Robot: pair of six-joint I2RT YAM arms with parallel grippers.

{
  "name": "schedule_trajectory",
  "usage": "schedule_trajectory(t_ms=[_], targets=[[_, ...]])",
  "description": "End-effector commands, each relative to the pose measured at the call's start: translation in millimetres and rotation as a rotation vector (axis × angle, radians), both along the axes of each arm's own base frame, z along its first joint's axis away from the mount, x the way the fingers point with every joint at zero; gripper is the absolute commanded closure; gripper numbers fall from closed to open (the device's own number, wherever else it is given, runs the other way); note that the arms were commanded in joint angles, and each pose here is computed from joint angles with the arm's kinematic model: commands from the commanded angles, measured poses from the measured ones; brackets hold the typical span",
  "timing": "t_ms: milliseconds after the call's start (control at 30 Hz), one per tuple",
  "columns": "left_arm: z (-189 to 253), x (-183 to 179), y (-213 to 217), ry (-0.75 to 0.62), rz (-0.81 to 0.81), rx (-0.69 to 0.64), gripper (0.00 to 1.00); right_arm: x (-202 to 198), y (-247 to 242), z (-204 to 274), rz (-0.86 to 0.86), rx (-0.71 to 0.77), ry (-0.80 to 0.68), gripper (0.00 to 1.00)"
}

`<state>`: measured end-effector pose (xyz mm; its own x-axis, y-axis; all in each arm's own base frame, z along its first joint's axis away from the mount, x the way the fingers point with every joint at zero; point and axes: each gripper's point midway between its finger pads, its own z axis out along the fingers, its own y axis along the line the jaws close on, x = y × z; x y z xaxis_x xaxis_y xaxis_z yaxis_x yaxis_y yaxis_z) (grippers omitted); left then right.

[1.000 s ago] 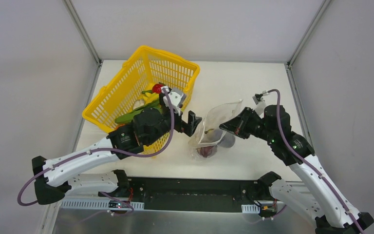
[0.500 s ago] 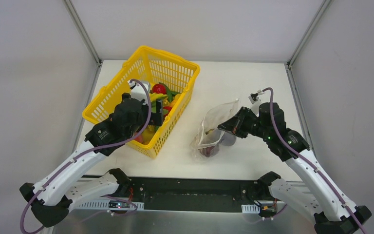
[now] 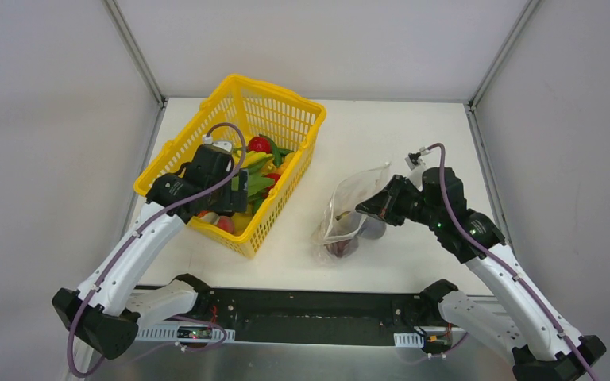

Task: Place the food in the zip-top bag and seal the zipper
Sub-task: Pick up the fake vegetable from the bin.

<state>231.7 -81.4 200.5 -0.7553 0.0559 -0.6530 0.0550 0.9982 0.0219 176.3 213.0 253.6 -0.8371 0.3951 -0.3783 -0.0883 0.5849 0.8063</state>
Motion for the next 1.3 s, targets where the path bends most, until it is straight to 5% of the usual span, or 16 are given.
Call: schedule_trajectory(t_ms=[0,533,800,1067,1267], targets=[[-1,-21,14,0.132,-0.001,0.037,0.01,-2,1,15,0.030,0.003,-0.058,0.98],[-62,-29,20,0.479,-0.073,0.127,0.01,-1,1,13,0.068,-0.043,-0.072,0.97],[-95,-25,45,0.602,0.006,0.187,0.10,0,1,11,0.067,-0.049,-0.070,0.97],[-97,-22,67,0.603,0.052,0.233,0.16,0,-1,11,0.056,-0.052,-0.069,0.97],[-78,-8,75,0.489,0.036,0.256,0.09,-1,-1,10,0.056,-0.049,-0.064,0.97]])
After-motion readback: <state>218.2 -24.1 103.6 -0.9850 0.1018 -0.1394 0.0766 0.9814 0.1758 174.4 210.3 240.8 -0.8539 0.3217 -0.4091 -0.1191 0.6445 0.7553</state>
